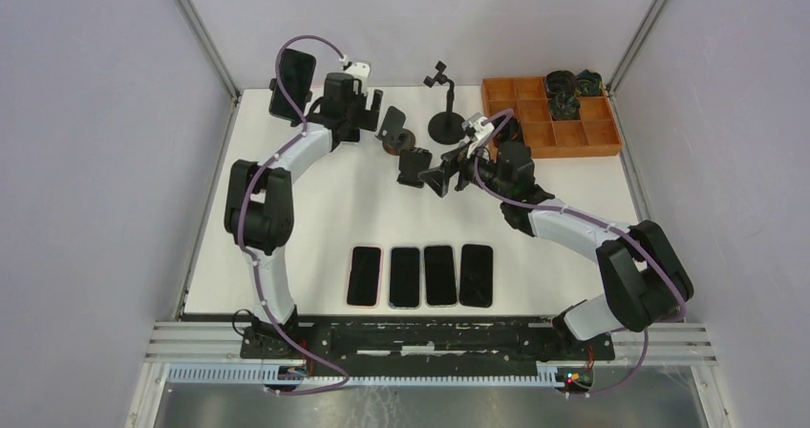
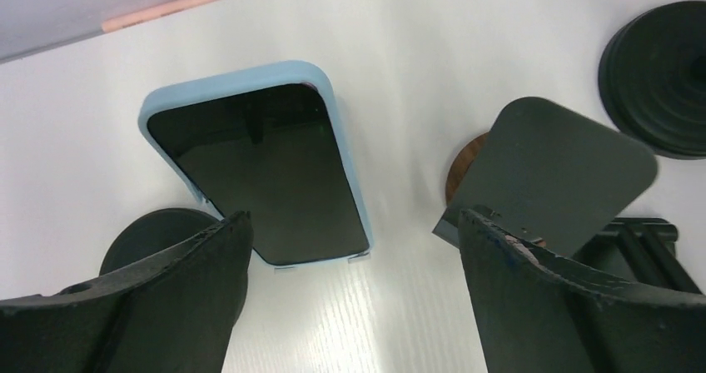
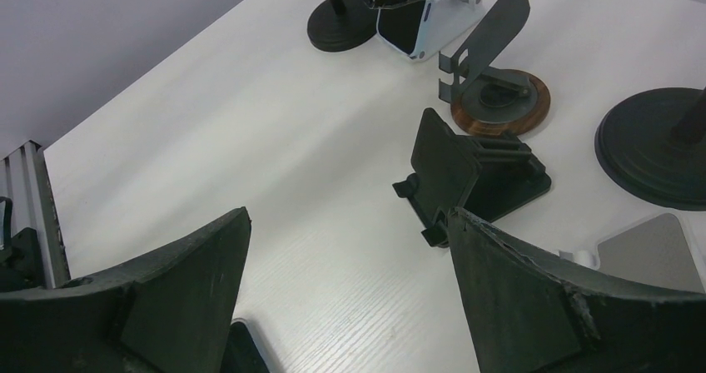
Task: Remove the phone from the phone stand
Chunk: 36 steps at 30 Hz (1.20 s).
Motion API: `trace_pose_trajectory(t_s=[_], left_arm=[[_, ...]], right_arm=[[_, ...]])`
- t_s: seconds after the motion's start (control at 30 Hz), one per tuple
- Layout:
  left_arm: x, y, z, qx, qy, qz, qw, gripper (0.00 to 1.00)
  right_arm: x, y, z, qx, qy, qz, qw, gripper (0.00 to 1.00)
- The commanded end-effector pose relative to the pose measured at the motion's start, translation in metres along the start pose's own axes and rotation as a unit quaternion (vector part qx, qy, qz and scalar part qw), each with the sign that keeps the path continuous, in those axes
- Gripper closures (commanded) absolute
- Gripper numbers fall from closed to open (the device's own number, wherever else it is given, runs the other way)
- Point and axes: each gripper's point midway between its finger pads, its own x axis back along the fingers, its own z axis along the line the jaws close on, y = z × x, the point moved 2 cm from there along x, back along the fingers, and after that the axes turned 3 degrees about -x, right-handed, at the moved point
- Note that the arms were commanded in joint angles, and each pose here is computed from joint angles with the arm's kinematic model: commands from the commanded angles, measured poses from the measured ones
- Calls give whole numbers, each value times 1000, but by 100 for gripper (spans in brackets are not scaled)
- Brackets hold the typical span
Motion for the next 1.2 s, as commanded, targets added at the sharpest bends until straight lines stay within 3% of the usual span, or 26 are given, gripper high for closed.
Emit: trace_pose_trajectory(t_s=[0.0, 0.27, 0.77, 0.93, 1.17], left_arm=[[29, 34, 12, 33, 33, -38, 998, 0], [7, 34, 37, 35, 122, -36, 991, 0], [-44, 21, 37, 30, 141, -39, 989, 1], [-41, 29, 23, 34, 94, -62, 993, 19], [-25, 40, 22, 31, 82, -77, 993, 53]], right_arm=[[1, 17, 7, 4, 18, -35, 999, 6], [3, 14, 4, 7, 11, -32, 999, 5], [3, 11, -1, 4, 8, -25, 1000, 6], [2, 11, 0, 1, 13, -24, 1000, 8], [2, 11, 2, -5, 20, -24, 999, 10]])
